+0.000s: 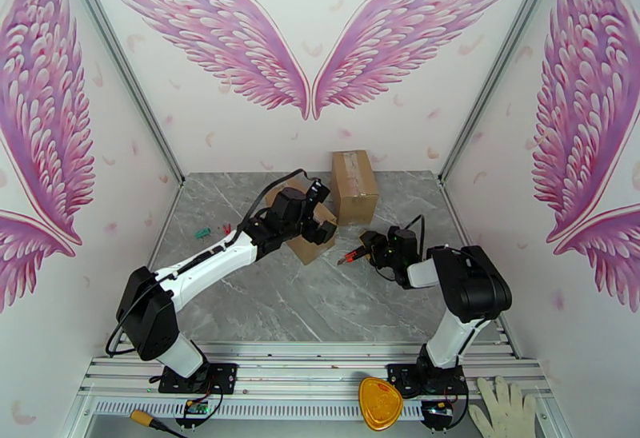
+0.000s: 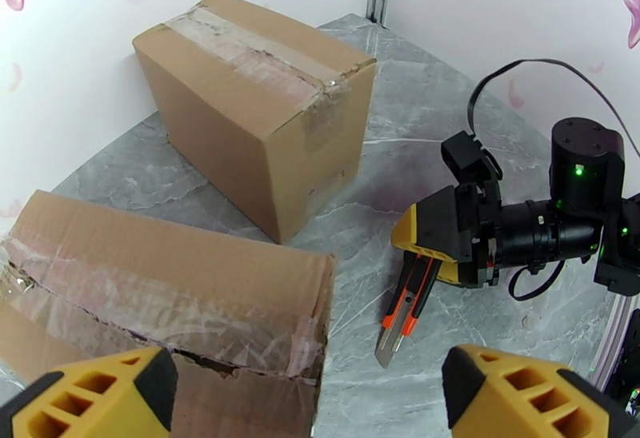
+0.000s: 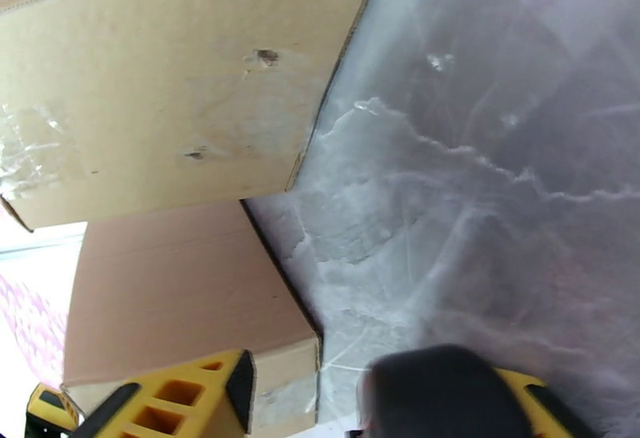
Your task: Unpack the express box
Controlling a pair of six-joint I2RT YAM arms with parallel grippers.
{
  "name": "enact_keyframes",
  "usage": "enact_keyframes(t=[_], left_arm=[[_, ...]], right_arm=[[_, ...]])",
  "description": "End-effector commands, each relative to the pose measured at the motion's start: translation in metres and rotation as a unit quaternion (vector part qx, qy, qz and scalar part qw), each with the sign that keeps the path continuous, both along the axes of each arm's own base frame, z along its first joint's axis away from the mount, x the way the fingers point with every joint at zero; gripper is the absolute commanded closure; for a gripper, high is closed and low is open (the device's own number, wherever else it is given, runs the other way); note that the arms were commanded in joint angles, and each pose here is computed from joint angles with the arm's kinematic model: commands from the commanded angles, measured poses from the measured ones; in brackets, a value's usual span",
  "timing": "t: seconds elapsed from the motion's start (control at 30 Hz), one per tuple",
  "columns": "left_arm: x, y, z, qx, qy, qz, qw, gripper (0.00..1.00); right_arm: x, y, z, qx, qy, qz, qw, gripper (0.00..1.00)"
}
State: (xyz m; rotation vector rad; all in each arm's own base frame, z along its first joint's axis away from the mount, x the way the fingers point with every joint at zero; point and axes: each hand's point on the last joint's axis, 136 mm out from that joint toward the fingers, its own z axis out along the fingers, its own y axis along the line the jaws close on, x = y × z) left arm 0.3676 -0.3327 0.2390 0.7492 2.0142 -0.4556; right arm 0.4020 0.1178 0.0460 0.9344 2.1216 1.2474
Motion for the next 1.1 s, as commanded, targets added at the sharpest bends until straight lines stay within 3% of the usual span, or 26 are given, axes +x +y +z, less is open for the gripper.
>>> enact_keyframes(t=[0.0,0.2,0.33,0.53,0.7,0.93,1.07], left_arm=[[0.006,0.002,0.006,0.008,-0.007,0.007,1.000,0.07],[0.008,0.007,0.005,0.015,-0.009,0.018,1.000,0.06],[0.010,0.012,0.006,0.017,-0.012,0.029,0.999,0.06],[0.016,0.023,0.013,0.003,-0.010,0.058,0.998,0.06],[0.020,0.040,0.027,-0.021,-0.012,0.093,0.995,0.06],[0.027,0.083,0.036,-0.068,0.009,0.170,0.983,0.05],[0.035,0.117,0.037,-0.107,0.045,0.232,0.966,0.05]], right_arm=[[-0.045,-0.020,-0.069,-0.054,0.148,-0.032,0.987,0.32],[-0.060,-0.027,-0.067,-0.059,0.184,-0.055,0.980,0.20],[-0.070,-0.035,-0.059,-0.075,0.193,-0.070,0.976,0.01],[-0.079,-0.046,-0.044,-0.107,0.189,-0.081,0.973,0.01],[-0.088,-0.064,-0.024,-0.172,0.176,-0.090,0.965,0.01],[-0.086,-0.085,0.032,-0.262,0.095,-0.089,0.956,0.01],[-0.052,-0.053,0.102,-0.274,-0.056,-0.020,0.960,0.00]])
